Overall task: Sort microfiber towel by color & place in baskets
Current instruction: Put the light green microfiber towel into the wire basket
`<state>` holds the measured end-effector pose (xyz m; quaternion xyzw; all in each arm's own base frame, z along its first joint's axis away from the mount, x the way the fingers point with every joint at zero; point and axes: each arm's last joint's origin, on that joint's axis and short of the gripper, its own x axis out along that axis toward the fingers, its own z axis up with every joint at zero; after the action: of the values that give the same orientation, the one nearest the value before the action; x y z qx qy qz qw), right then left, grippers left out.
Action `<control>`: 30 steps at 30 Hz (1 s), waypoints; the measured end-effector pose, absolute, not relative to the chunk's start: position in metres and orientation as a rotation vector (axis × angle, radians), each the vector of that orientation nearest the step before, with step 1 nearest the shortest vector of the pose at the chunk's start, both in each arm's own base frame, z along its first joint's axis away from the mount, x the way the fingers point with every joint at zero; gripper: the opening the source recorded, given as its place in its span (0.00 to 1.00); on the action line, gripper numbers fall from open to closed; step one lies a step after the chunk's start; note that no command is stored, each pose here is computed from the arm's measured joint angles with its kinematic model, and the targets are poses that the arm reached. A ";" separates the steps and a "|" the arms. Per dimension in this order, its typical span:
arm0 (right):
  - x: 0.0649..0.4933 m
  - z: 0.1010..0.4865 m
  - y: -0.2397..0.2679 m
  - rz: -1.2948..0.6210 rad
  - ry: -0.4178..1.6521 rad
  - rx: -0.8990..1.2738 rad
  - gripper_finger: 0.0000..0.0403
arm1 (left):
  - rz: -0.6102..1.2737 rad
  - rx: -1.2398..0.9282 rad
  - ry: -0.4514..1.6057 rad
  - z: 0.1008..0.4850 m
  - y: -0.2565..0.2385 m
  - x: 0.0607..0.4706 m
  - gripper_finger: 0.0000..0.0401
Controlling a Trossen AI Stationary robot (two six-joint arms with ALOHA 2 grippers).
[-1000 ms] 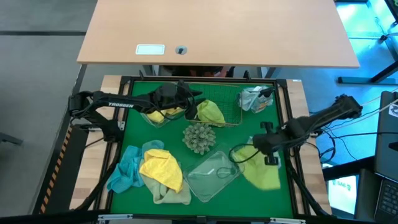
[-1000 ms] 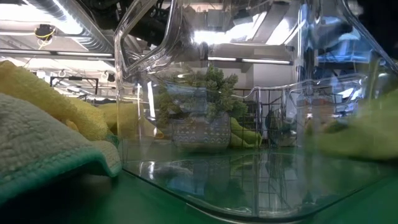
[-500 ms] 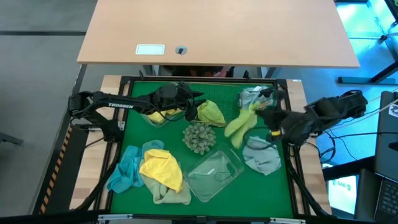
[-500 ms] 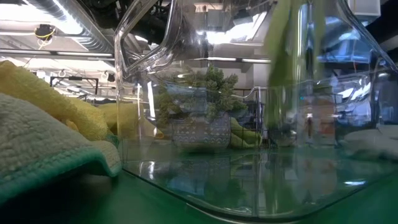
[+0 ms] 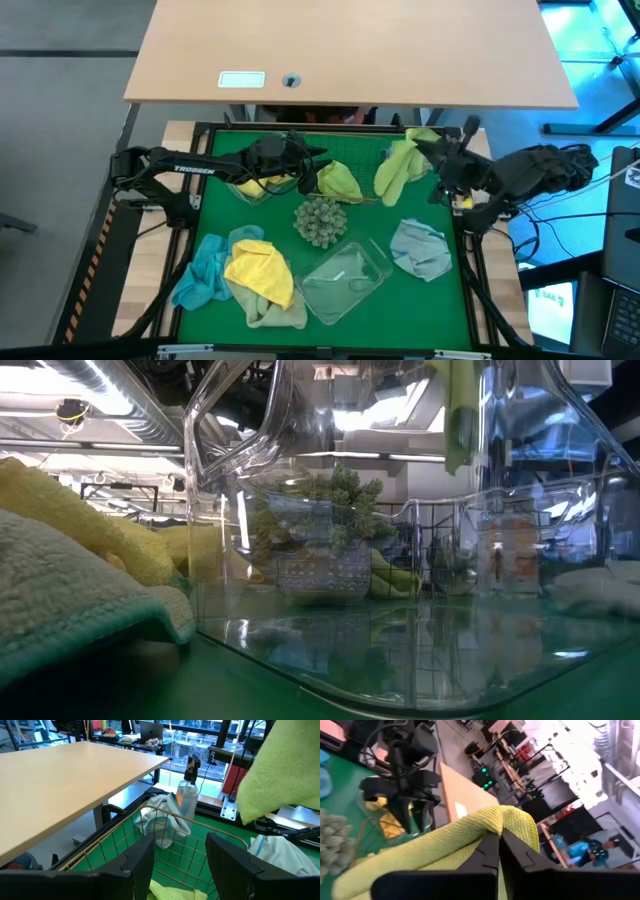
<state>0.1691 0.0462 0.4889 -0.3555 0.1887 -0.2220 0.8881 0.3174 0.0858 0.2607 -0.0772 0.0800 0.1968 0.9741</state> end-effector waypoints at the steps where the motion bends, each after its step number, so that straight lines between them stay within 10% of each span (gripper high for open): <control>1: 0.171 0.489 0.043 -0.438 0.387 -0.729 0.00 | 0.397 -0.156 0.161 0.261 0.086 0.317 0.42; 30: 0.308 0.386 -0.087 -0.160 0.838 -0.472 0.01 | 0.336 -0.108 0.177 0.305 0.063 0.275 0.42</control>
<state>0.3081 -0.0866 0.3862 -0.2266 0.4024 -0.0768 0.8836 0.2754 0.0632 0.3047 -0.0537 0.0880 0.1670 0.9805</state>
